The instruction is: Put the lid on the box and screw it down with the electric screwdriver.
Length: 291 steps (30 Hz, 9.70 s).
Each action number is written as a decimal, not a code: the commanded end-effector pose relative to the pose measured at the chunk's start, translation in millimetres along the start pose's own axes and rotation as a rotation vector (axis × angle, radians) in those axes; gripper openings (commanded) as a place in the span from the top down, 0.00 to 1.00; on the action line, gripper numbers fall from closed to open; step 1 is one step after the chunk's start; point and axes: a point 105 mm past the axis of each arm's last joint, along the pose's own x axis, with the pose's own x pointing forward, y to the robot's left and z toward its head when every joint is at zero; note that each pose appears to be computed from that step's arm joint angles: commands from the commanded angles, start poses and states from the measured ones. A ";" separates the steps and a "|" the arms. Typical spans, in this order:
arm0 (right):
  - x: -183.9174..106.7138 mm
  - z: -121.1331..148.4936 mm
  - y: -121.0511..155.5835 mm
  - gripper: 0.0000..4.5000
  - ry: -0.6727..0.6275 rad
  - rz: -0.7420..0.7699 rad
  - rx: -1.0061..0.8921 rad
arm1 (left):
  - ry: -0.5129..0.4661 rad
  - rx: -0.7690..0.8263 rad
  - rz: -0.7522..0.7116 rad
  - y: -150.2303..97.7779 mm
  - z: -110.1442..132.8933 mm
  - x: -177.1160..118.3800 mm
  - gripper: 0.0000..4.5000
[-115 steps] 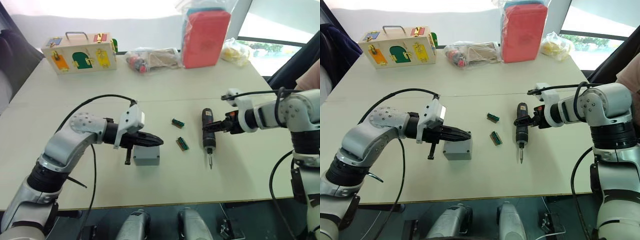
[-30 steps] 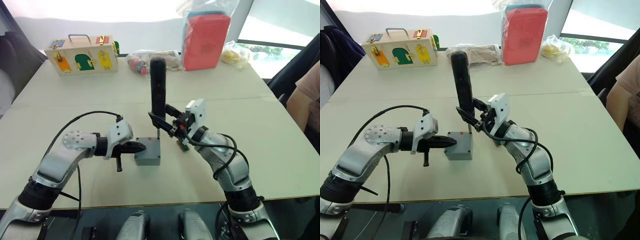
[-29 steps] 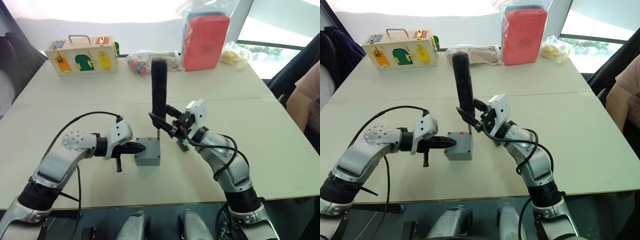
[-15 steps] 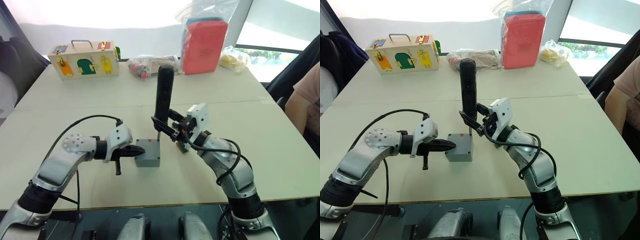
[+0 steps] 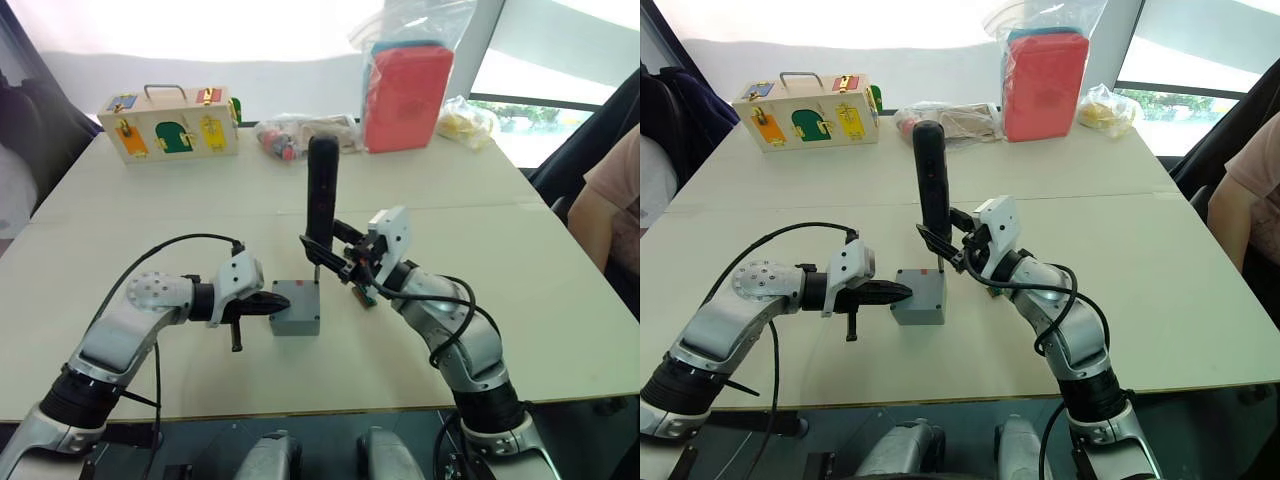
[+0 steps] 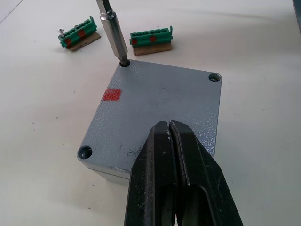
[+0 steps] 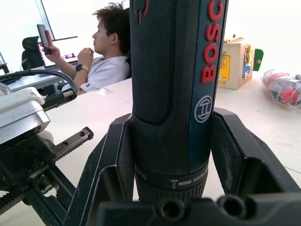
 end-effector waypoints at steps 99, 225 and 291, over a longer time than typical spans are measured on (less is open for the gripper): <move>-9.0 -22.6 0.2 0.60 0.215 0.000 -0.047 | 0.052 -0.051 -0.009 -4.7 1.4 6.1 1.00; -15.0 -42.3 5.0 0.60 0.206 0.006 -0.001 | 0.102 -0.113 -0.041 -20.8 -21.1 8.1 1.00; -147.1 9.3 -154.4 0.02 0.992 -0.478 0.402 | -0.124 -0.117 0.169 32.5 62.2 -61.1 1.00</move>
